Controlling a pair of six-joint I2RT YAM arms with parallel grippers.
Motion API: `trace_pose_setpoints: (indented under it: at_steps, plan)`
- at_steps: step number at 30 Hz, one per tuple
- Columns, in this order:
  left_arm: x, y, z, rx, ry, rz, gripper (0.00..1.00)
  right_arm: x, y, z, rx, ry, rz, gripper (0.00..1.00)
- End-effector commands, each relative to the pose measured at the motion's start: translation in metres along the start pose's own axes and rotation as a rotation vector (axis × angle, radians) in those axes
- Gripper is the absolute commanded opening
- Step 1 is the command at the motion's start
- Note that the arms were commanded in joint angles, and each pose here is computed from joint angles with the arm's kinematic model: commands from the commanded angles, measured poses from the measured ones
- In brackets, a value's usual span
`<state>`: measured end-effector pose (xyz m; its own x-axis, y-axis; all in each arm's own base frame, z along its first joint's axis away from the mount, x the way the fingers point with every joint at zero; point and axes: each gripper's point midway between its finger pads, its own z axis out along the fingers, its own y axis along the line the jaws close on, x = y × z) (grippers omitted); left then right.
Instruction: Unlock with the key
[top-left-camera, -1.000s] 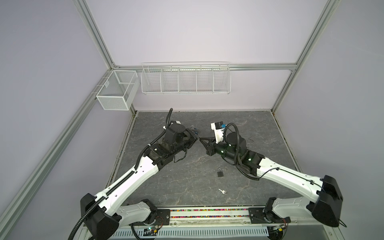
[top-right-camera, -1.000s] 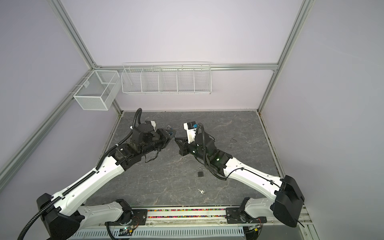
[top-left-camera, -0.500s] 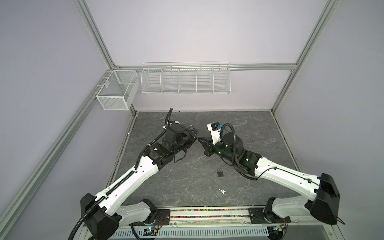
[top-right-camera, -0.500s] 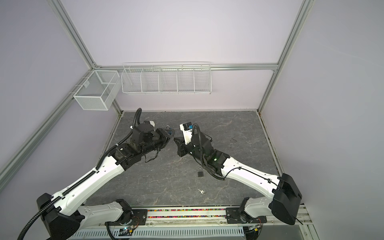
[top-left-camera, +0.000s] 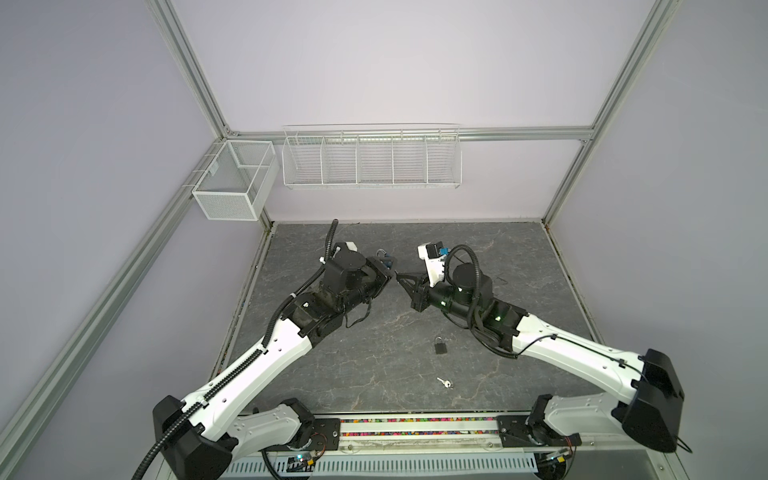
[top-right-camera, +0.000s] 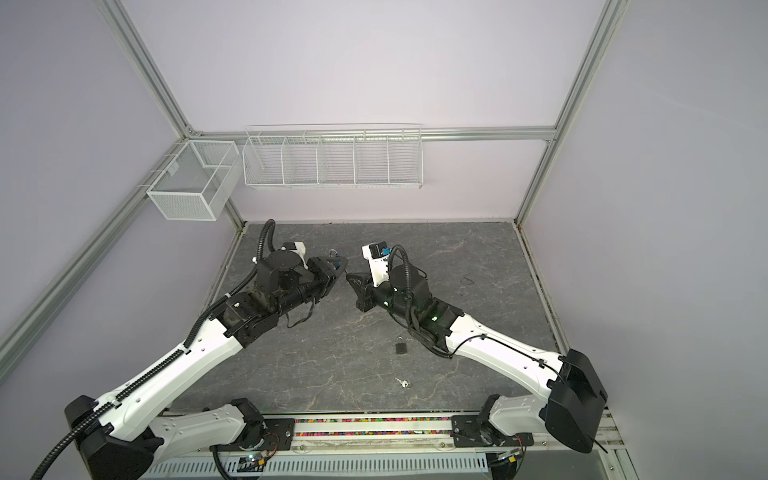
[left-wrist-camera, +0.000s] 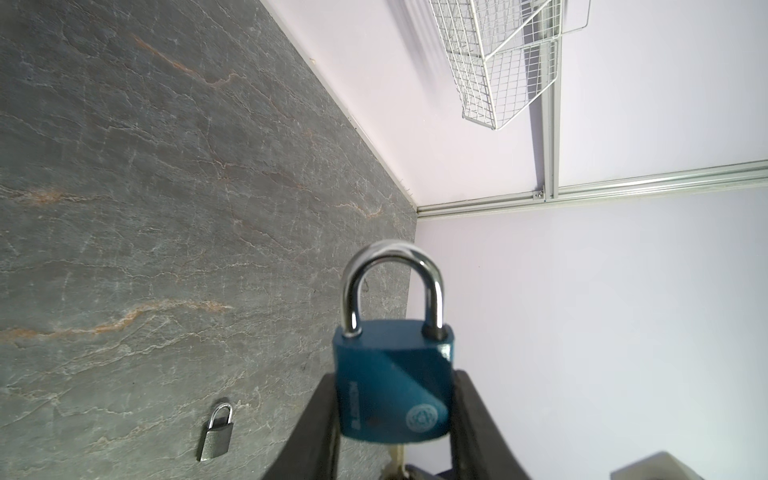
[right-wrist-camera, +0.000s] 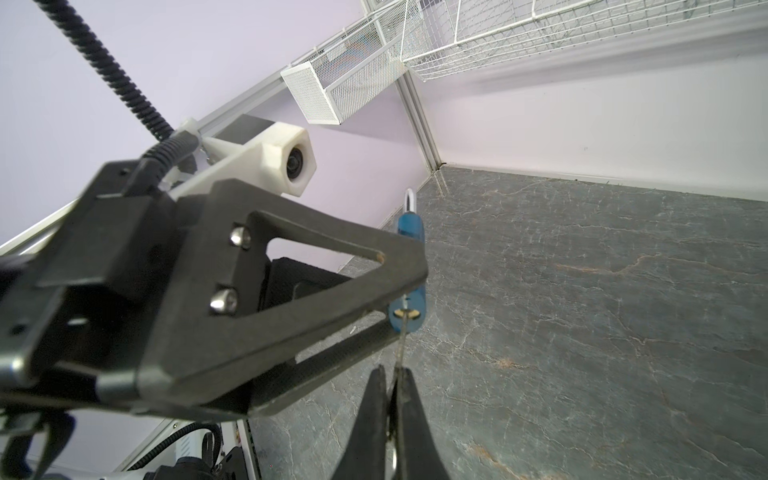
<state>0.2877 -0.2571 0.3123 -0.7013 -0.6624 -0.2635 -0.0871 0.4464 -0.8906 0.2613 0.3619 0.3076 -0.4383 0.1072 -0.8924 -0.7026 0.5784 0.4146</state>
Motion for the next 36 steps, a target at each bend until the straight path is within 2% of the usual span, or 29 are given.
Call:
trace_pose_setpoints:
  at_steps: [1, 4, 9, 14, 19, 25, 30, 36]
  plan:
    - [0.034, -0.004, -0.003, 0.018, 0.149, 0.007, 0.03, -0.024, 0.015, -0.004, 0.02, -0.096, -0.121, 0.06]
    - [0.031, -0.011, -0.011, 0.022, 0.148, 0.017, 0.03, -0.015, -0.006, -0.002, 0.144, -0.065, -0.215, 0.07]
    - [0.03, -0.013, -0.016, 0.027, 0.145, 0.014, 0.03, -0.019, -0.01, -0.006, 0.174, -0.082, -0.261, 0.07]
    - [0.01, 0.003, -0.018, -0.058, 0.054, 0.015, 0.03, -0.016, 0.0, -0.012, 0.103, -0.072, -0.135, 0.06]
    - [0.003, 0.018, -0.015, -0.169, 0.097, 0.017, 0.03, -0.001, 0.006, -0.01, 0.035, -0.055, 0.043, 0.07]
    - [-0.001, 0.042, -0.013, -0.273, 0.125, -0.036, 0.03, 0.01, -0.006, -0.009, 0.089, -0.074, 0.096, 0.07]
    - [-0.004, 0.049, -0.009, -0.35, 0.128, -0.01, 0.04, 0.021, -0.012, -0.005, 0.099, -0.06, 0.104, 0.07]
    - [-0.001, 0.062, 0.006, -0.422, 0.147, -0.015, 0.03, 0.033, -0.007, 0.011, 0.05, -0.044, 0.184, 0.06]
